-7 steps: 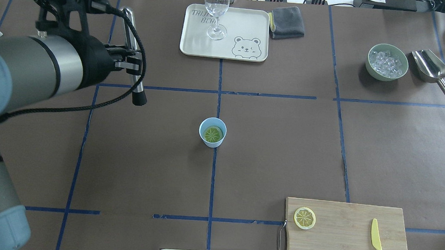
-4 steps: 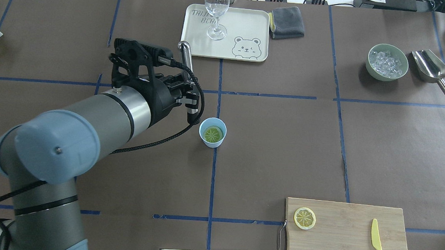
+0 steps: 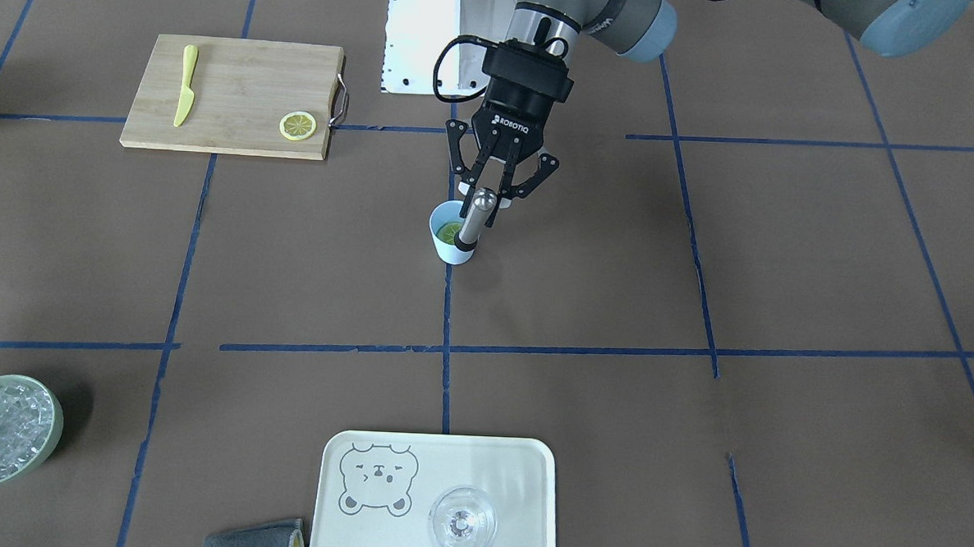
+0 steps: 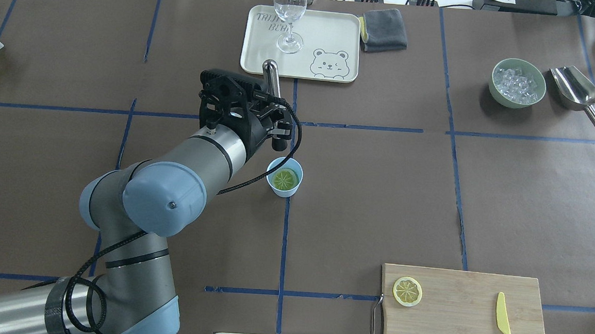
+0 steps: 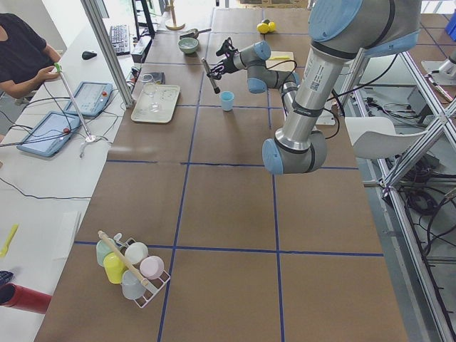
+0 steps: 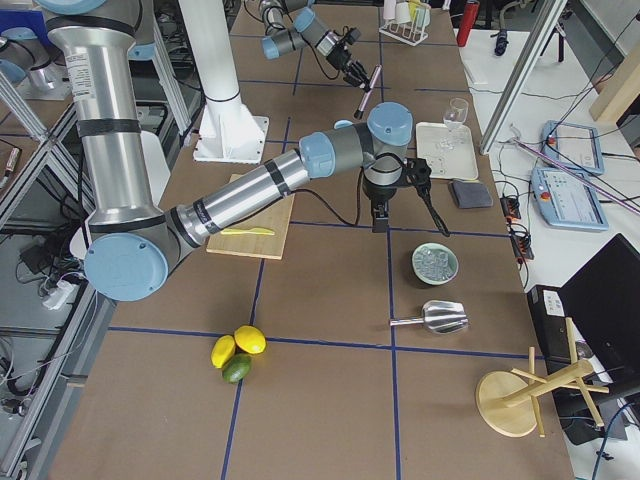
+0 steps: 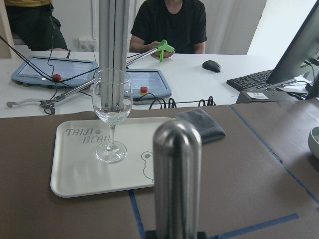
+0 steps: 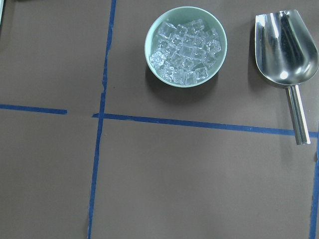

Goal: Squeeze lemon into cup
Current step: 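Move the muddler over the blue cup and lower it inside, then press the muddler down onto the lemon slice in the cup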

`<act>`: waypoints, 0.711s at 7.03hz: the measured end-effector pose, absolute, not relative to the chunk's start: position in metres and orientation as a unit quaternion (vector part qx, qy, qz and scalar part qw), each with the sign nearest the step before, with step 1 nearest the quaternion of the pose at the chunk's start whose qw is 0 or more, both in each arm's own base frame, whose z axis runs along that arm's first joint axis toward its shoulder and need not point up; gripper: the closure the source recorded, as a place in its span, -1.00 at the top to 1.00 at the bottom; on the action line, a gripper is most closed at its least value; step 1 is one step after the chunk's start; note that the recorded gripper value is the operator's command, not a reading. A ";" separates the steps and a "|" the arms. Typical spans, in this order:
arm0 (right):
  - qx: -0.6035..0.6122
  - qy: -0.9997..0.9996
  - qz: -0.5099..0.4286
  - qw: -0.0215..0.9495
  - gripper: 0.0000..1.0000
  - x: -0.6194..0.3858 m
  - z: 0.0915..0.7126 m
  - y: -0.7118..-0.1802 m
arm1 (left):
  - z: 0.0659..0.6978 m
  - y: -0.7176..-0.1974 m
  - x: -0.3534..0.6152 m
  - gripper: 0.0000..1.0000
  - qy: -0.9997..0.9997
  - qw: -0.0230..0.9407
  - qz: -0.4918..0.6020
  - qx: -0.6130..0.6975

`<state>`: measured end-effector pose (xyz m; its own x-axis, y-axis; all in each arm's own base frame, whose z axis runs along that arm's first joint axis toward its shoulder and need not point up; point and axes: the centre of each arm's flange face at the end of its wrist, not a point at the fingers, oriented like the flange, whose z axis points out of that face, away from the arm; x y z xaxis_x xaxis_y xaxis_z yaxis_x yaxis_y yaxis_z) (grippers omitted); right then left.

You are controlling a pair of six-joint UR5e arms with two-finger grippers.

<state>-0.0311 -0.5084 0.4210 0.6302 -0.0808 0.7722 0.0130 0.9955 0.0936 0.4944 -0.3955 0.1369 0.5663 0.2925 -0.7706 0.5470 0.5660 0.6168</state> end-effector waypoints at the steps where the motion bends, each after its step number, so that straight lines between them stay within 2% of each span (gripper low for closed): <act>1: 0.039 -0.430 -0.026 0.902 1.00 -0.031 0.421 -0.508 | 0.136 -0.392 0.498 -1.00 0.461 0.756 -0.082 0.457; 5: 0.037 -0.431 -0.025 0.901 1.00 -0.031 0.423 -0.504 | 0.138 -0.362 0.517 -1.00 0.476 0.757 -0.065 0.443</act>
<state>-0.0307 -0.5042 0.4235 0.6269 -0.0778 0.7752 0.0141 0.9960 0.0885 0.5165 -0.3618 0.1377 0.5384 0.3225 -0.7785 0.5201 0.5997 0.6082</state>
